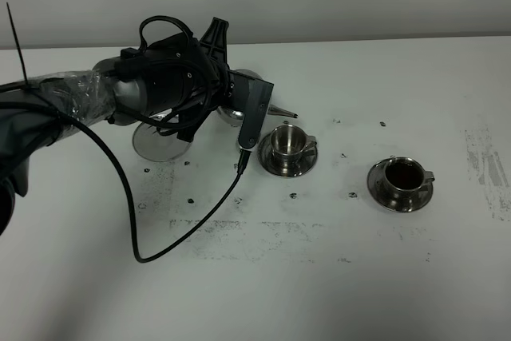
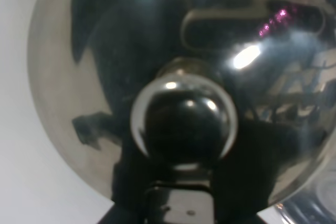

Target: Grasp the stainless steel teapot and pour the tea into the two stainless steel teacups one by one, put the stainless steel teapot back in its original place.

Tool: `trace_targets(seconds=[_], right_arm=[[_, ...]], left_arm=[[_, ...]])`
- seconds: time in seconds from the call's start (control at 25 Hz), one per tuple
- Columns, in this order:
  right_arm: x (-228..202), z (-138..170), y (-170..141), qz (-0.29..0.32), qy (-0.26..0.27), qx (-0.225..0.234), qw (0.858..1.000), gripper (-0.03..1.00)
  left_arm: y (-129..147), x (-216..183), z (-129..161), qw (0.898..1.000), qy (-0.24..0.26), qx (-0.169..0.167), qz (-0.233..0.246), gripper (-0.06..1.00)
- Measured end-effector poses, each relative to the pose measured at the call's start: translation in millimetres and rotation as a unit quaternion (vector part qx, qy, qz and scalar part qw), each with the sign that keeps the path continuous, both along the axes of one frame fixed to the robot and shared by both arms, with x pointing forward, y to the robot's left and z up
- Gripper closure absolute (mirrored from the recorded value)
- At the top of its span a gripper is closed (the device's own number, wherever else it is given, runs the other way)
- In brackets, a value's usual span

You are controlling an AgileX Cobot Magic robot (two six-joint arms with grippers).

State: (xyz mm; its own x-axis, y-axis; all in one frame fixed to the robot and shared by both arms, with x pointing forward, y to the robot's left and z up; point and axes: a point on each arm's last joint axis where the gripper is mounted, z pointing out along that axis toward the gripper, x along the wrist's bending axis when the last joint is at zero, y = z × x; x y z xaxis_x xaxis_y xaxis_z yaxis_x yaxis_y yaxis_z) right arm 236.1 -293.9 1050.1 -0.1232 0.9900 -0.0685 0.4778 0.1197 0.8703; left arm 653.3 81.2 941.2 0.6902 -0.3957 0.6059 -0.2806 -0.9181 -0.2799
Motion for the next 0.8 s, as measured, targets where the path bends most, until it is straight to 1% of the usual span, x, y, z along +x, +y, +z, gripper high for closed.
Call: trace_targets(seconds=[0.2,0.32,0.8], right_arm=[[0.0,0.0,0.0,0.000,0.000,0.000,1.000,0.73],[0.0,0.0,0.0,0.000,0.000,0.000,1.000,0.73],[0.0,0.0,0.0,0.000,0.000,0.000,1.000,0.73]], left_arm=[[-0.4,2.2,-5.9,0.999,0.000,0.032,-0.010,0.77],[-1.6,2.6,-6.5,0.998,0.000,0.050,-0.029,0.77],[-4.5,4.3,-3.8,0.995,-0.021,0.078,-0.064,0.77]])
